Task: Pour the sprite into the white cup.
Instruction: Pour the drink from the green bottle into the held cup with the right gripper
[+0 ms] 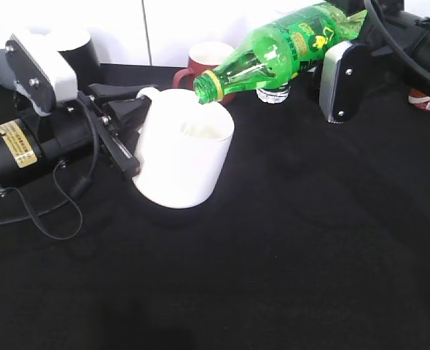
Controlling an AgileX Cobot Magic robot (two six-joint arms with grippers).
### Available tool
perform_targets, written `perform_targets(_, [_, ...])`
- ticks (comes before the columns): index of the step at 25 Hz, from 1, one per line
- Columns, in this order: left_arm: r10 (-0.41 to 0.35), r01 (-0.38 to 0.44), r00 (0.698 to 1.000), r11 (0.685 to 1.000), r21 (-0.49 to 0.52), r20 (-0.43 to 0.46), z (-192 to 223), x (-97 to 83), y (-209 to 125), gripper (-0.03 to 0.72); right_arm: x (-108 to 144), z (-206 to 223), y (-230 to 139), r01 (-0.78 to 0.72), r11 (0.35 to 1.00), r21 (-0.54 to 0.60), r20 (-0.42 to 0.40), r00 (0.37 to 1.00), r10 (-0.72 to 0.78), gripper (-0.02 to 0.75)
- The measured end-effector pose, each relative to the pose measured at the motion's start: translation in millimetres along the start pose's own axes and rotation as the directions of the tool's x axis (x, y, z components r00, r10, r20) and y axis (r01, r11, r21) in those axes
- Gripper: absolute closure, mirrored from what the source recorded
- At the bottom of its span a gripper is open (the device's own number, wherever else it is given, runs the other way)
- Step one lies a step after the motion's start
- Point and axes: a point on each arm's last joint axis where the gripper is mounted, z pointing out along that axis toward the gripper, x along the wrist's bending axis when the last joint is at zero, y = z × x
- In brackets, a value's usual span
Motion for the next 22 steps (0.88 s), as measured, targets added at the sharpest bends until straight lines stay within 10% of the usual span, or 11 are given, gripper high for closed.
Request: perform_targets(22, [0.003, -0.003, 1.000, 1.000, 0.013, 0.004, -0.1, -0.4, -1.2, 0.648, 0.0, 0.0, 0.0, 0.037, 0.999, 0.000, 0.000, 0.999, -0.037, 0.309])
